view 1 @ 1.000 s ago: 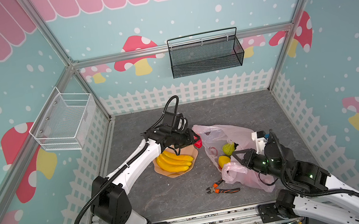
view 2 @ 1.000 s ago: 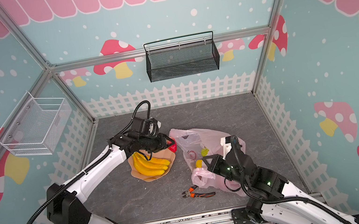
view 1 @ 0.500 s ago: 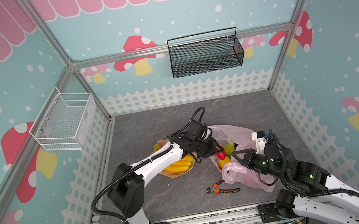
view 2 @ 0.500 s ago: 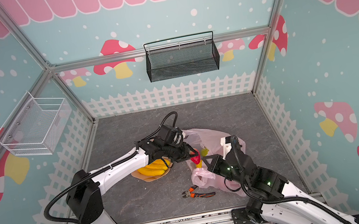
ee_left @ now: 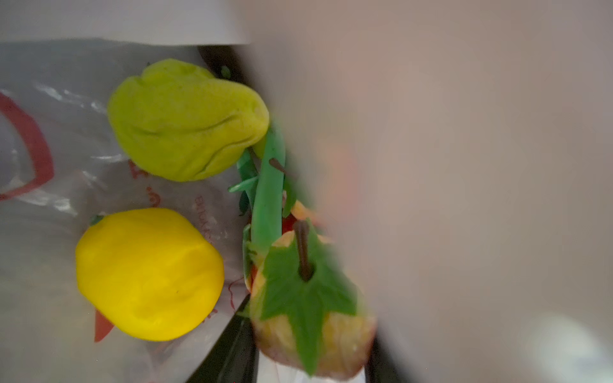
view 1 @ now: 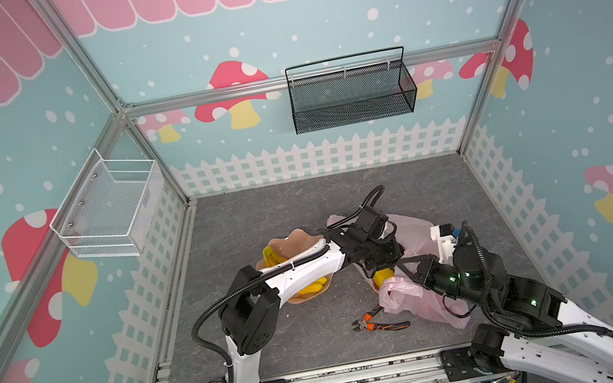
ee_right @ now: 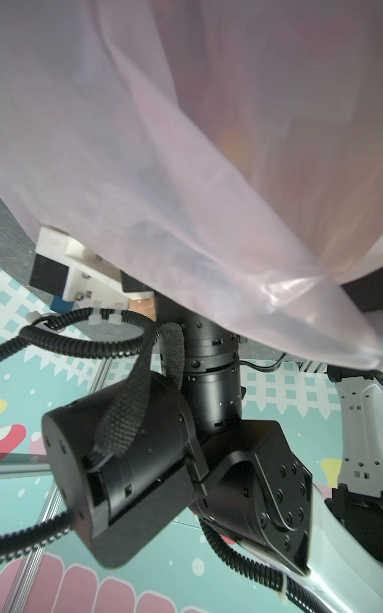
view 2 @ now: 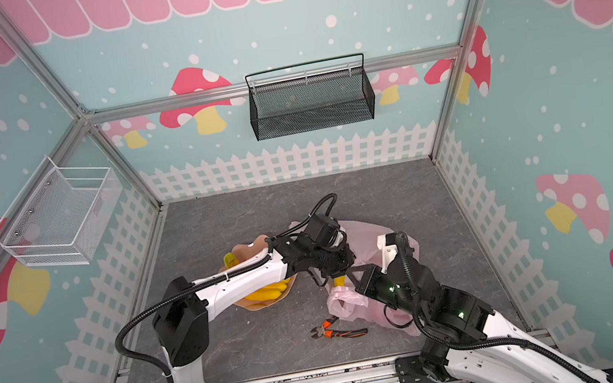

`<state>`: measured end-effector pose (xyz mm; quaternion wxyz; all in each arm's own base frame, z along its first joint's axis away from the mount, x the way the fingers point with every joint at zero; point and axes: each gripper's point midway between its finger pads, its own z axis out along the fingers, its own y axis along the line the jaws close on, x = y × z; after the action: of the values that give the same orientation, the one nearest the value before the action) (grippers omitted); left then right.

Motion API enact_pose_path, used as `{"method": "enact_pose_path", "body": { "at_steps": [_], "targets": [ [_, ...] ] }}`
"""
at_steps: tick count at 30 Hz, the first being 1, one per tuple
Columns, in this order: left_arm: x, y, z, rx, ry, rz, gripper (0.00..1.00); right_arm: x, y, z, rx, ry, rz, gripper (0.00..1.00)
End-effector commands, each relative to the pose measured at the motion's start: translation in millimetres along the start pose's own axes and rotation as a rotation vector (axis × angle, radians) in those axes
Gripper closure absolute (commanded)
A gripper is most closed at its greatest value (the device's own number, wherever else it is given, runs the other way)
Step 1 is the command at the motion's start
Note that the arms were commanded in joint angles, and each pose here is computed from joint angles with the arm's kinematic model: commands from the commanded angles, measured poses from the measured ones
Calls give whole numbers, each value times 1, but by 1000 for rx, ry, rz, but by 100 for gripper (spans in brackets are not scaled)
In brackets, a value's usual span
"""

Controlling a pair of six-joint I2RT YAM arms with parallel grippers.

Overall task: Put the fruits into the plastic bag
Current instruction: 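Open the left gripper to drop the strawberry into the bag, then move the left gripper back to the green stem of the bananas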

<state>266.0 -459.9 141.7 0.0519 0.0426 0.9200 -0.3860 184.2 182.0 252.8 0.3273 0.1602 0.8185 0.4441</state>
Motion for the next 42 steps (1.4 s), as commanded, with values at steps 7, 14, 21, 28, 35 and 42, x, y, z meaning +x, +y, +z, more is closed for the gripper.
{"method": "enact_pose_path", "body": {
  "at_steps": [7,14,21,28,35,42],
  "targets": [
    [-9,-10,-2,-16,-39,-11,5,-4,8,-4,-39,-17,-3,99],
    [-7,-9,-41,-62,-63,23,0,-4,8,-3,-37,-16,-4,99],
    [-7,19,-83,-220,-103,62,0,-4,6,-3,-33,-18,2,99],
    [-11,45,-128,-287,-164,52,0,-4,4,-3,-26,-23,1,99],
    [-17,73,-175,-322,-230,14,0,-5,5,-1,-22,-21,0,99],
    [-24,123,-226,-400,-283,-1,0,-5,7,-2,-24,-20,-1,99]
  ]
}}
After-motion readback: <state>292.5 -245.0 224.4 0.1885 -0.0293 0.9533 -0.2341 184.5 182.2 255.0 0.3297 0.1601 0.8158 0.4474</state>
